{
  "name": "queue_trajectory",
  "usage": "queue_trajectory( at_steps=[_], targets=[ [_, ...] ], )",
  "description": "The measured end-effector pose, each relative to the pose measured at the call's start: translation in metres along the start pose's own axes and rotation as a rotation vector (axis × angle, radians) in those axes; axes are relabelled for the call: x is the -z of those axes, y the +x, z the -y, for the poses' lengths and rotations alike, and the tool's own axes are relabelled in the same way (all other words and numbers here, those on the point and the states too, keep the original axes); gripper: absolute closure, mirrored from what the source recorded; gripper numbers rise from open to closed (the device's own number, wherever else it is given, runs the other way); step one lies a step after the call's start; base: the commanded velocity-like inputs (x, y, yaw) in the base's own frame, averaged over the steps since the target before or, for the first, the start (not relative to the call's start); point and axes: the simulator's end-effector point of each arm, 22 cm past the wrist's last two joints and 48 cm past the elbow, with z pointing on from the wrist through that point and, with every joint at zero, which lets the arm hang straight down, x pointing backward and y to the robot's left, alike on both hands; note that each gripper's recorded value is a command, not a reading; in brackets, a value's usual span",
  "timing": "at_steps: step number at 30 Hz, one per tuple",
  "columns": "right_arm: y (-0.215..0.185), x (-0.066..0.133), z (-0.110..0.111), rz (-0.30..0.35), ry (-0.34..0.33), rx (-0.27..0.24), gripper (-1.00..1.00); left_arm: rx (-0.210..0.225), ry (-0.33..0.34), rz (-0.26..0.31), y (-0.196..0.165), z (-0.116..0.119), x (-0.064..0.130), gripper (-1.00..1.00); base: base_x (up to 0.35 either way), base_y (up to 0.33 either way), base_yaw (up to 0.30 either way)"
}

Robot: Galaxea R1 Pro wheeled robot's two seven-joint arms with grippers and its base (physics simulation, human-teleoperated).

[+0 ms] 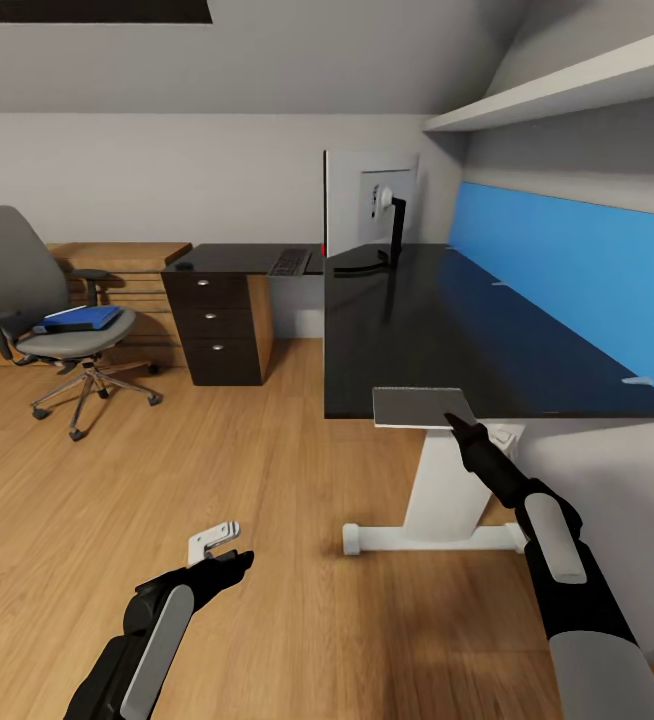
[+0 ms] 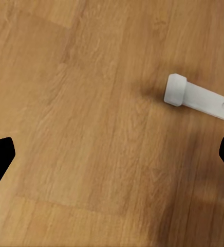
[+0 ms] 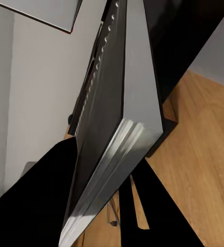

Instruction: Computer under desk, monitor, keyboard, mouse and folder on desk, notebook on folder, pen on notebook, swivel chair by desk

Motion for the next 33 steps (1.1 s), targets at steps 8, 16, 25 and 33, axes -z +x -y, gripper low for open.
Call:
queue_trajectory(
  at_steps=[8,16,25,33],
  targets=[
    [-0.002,-0.001,-0.004,0.0,0.0,0.002,1.0,0.0,0.0,0.0,-0.003,0.001,0.003,-1.0,0.0,0.0,0.0],
    [-0.011,-0.003,-0.022,0.004,-0.007,0.002,1.0,0.0,-0.002,0.0,-0.014,0.006,0.015,-1.0,0.0,0.0,0.0],
    [-0.02,-0.004,-0.044,0.0,-0.023,0.014,1.0,0.0,-0.003,0.0,-0.027,0.012,0.028,-1.0,0.0,0.0,0.0],
    [-0.028,-0.005,-0.068,-0.004,-0.063,0.02,1.0,0.0,-0.003,-0.001,-0.037,0.017,0.039,-1.0,0.0,0.0,0.001]
  ],
)
